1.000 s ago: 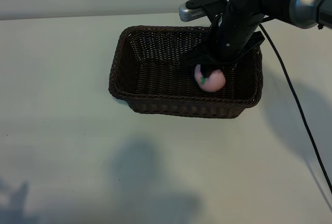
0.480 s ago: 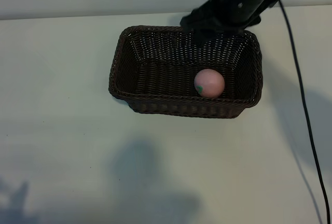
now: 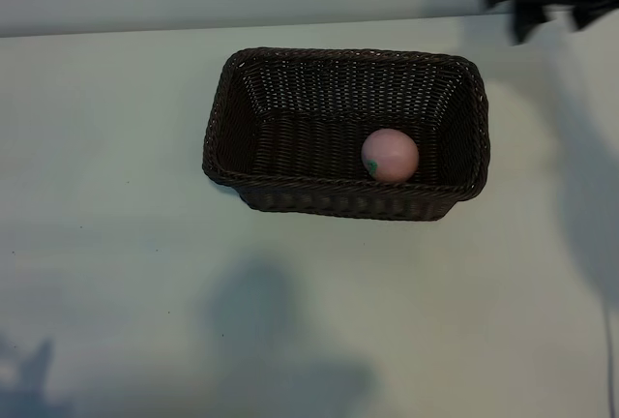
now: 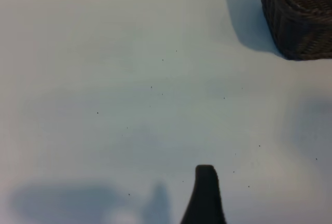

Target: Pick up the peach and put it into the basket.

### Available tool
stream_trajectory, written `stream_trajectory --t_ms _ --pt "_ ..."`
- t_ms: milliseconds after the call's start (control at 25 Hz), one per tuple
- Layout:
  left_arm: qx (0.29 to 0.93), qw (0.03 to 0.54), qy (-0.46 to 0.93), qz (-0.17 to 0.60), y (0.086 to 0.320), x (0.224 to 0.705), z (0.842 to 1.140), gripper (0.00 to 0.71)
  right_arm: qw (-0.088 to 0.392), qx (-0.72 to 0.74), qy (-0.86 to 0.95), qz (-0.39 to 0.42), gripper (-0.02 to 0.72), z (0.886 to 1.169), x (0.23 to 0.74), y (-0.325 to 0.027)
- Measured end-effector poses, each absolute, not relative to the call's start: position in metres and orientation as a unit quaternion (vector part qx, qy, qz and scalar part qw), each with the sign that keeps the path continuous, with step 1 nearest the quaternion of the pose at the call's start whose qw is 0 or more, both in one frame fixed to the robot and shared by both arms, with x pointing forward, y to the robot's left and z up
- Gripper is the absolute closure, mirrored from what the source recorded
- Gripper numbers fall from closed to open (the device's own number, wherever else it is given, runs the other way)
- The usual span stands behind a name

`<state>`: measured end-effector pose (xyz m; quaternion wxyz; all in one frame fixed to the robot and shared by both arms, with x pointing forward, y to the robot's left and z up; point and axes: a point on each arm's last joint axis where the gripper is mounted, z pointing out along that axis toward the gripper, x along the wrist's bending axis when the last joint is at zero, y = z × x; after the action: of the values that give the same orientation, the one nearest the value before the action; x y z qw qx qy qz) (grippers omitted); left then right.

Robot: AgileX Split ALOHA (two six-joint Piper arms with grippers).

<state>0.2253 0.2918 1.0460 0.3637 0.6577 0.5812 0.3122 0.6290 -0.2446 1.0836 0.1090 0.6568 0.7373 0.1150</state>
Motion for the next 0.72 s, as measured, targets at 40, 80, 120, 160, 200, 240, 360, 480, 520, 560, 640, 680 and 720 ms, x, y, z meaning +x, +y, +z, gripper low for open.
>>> stream_trajectory --t_ms 40,80,120,160,200,240,360,480,520,560,640,680,720 --pt "0.658 0.364 0.581 0.312 0.292 0.225 1.046 0.116 0.112 0.670 0.726 0.110 0.123 1.084 0.631 -0.262" --pt "0.658 0.364 0.581 0.312 0.292 0.225 1.046 0.116 0.117 0.682 0.715 0.104 0.123 1.084 0.632 -0.279" --pt "0.658 0.364 0.581 0.312 0.292 0.225 1.046 0.116 0.122 0.688 0.708 0.098 0.123 1.084 0.632 -0.294" --pt "0.658 0.364 0.581 0.312 0.292 0.225 1.046 0.116 0.127 0.702 0.695 0.091 0.123 1.083 0.632 -0.310" --pt "0.658 0.364 0.581 0.312 0.292 0.225 1.046 0.116 0.132 0.710 0.687 0.086 0.123 1.084 0.631 -0.325" --pt "0.658 0.364 0.581 0.312 0.292 0.225 1.046 0.116 0.134 0.720 0.676 0.081 0.123 1.083 0.630 -0.339" --pt "0.658 0.364 0.581 0.312 0.292 0.225 1.046 0.116 0.132 0.746 0.648 0.081 0.123 1.083 0.626 -0.367" --pt "0.658 0.364 0.581 0.312 0.292 0.225 1.046 0.116 0.127 0.756 0.636 0.094 0.123 1.087 0.623 -0.376" --pt "0.658 0.364 0.581 0.312 0.292 0.225 1.046 0.116 0.127 0.756 0.634 0.101 0.123 1.090 0.621 -0.375" --pt "0.658 0.364 0.581 0.312 0.292 0.225 1.046 0.116 0.130 0.756 0.633 0.108 0.125 1.096 0.619 -0.374" --pt "0.658 0.364 0.581 0.312 0.292 0.225 1.046 0.116 0.138 0.753 0.631 0.125 0.130 1.109 0.612 -0.371" --pt "0.658 0.364 0.581 0.312 0.292 0.225 1.046 0.116 0.142 0.751 0.630 0.140 0.132 1.119 0.607 -0.369" --pt "0.658 0.364 0.581 0.312 0.292 0.225 1.046 0.116 0.149 0.749 0.627 0.155 0.136 1.130 0.601 -0.366"
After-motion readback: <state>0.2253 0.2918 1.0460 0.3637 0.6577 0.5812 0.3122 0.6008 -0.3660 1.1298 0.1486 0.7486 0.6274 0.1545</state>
